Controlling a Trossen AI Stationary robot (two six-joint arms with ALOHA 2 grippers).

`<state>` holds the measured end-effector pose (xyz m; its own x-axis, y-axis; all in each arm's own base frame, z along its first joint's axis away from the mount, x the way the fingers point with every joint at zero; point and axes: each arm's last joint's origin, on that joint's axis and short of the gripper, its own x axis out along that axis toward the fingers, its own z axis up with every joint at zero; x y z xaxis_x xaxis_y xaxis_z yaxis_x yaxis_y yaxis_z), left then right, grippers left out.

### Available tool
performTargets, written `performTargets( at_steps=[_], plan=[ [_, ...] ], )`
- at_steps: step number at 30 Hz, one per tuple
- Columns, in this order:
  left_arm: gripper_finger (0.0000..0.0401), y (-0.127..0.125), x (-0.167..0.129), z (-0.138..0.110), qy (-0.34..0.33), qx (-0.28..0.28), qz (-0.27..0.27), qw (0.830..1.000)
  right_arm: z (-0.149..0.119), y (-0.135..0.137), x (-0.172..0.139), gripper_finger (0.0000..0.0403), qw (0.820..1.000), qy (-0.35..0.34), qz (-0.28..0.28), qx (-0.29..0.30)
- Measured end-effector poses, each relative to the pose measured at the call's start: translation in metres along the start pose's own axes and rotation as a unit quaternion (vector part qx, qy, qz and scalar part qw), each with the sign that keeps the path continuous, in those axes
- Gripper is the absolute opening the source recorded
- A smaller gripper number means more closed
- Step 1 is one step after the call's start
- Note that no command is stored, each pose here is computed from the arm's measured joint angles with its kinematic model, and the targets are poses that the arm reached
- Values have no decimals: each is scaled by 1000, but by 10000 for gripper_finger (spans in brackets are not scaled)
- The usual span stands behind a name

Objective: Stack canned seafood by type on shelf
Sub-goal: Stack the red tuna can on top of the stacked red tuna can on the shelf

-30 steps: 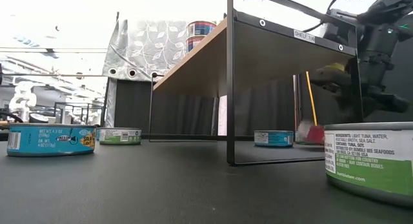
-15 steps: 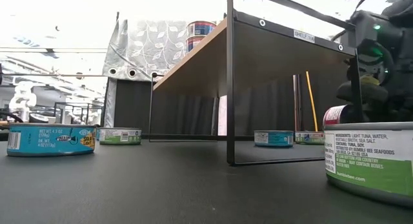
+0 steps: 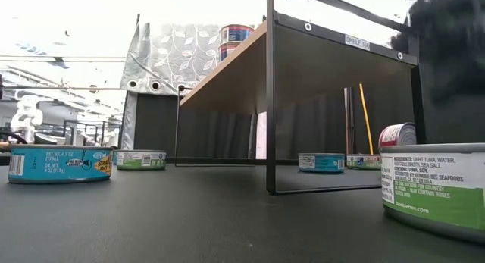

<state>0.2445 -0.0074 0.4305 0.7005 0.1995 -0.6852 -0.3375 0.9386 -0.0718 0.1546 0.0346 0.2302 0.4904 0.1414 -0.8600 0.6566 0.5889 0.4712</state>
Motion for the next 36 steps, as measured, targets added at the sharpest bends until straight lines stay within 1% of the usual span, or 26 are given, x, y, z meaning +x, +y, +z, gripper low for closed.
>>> performTargets(
  at_steps=[2,4,7,10,12,13,16,20,25,28,31,34,36],
  plan=[
    [10,0,0,1,-3,-1,0,1000,6,14,-20,78,998,-18,13,-66],
    [10,0,0,1,-7,-1,8,1000,14,28,-37,121,989,-45,17,-138],
    [10,1,0,1,-11,-1,18,1000,24,34,-50,198,973,-39,-17,-226],
    [10,1,0,1,-12,-2,23,1000,31,37,-50,272,941,-22,-46,-335],
    [10,1,0,1,-12,-2,23,1000,34,34,-46,305,913,-3,-64,-404],
    [10,1,0,1,-12,-2,23,1000,37,33,-43,315,901,6,-73,-428],
    [10,1,0,1,-13,-6,23,1000,45,26,-30,321,876,45,-107,-469],
    [10,2,0,2,-18,-24,36,999,56,18,-18,310,849,78,-127,-506],
    [10,2,0,2,-22,-27,47,998,71,10,-4,303,830,117,-125,-531],
    [10,2,0,2,-22,-25,48,998,81,5,5,302,825,139,-120,-535],
    [10,2,0,2,-22,-20,48,998,92,-2,14,302,828,156,-116,-526],
    [10,2,0,2,-22,-12,49,999,102,-7,23,302,826,159,-116,-528],
    [10,2,0,2,-21,-12,48,999,107,-12,28,301,828,172,-108,-523]
  ],
)
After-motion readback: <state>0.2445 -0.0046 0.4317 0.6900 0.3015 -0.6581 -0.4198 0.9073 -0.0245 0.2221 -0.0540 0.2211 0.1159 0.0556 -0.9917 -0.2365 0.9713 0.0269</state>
